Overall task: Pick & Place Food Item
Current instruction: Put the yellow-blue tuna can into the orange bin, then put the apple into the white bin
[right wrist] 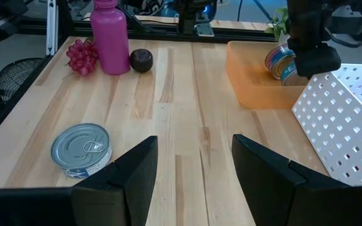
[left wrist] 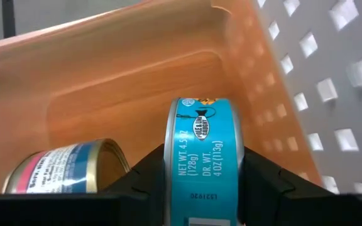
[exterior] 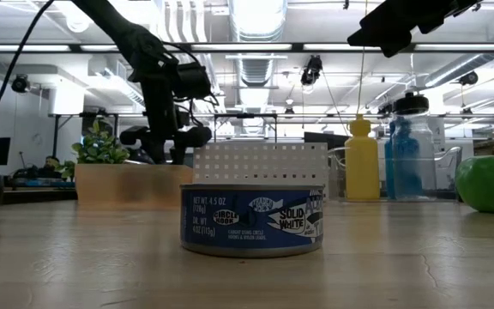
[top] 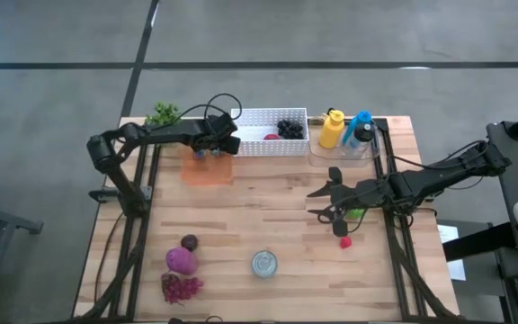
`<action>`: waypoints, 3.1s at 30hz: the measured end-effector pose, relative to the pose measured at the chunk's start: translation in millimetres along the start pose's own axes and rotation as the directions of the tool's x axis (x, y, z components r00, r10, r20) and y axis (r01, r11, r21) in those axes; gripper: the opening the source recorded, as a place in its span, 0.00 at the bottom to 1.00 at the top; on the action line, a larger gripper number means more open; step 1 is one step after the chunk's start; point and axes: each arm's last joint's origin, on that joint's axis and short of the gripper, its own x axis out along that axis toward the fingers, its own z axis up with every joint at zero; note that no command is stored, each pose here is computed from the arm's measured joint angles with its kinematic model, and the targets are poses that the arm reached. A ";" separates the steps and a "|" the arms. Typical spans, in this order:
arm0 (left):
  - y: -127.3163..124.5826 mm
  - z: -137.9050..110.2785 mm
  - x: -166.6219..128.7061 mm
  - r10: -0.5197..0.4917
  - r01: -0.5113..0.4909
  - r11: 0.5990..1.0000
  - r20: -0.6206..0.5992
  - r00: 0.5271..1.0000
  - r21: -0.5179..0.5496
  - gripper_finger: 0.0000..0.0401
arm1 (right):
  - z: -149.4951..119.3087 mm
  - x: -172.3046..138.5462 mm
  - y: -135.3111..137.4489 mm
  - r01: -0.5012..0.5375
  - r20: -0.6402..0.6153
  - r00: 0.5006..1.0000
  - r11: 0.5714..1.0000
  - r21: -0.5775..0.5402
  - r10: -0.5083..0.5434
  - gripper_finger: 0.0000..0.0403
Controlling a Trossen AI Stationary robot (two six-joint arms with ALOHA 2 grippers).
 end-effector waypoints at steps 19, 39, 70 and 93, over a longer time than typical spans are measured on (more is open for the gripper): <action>1.5 2.3 -6.4 -0.023 0.023 1.000 0.010 1.000 -0.008 0.73 | 0.0 0.0 0.0 0.000 0.000 1.000 1.000 0.000 0.000 0.49; 26.2 15.9 -74.5 -0.128 0.124 0.992 0.157 0.979 0.033 0.70 | 0.0 0.0 0.0 0.000 0.000 1.000 1.000 0.000 0.000 0.49; -18.3 -110.7 -209.6 -0.534 0.373 0.762 0.186 0.825 0.529 0.30 | 0.0 0.0 0.1 0.000 0.000 1.000 1.000 0.000 0.000 0.49; -26.7 -164.6 -220.8 -0.627 0.365 0.635 0.179 0.758 0.680 0.29 | 1.2 -0.1 0.1 -0.001 0.009 1.000 1.000 0.002 0.001 0.49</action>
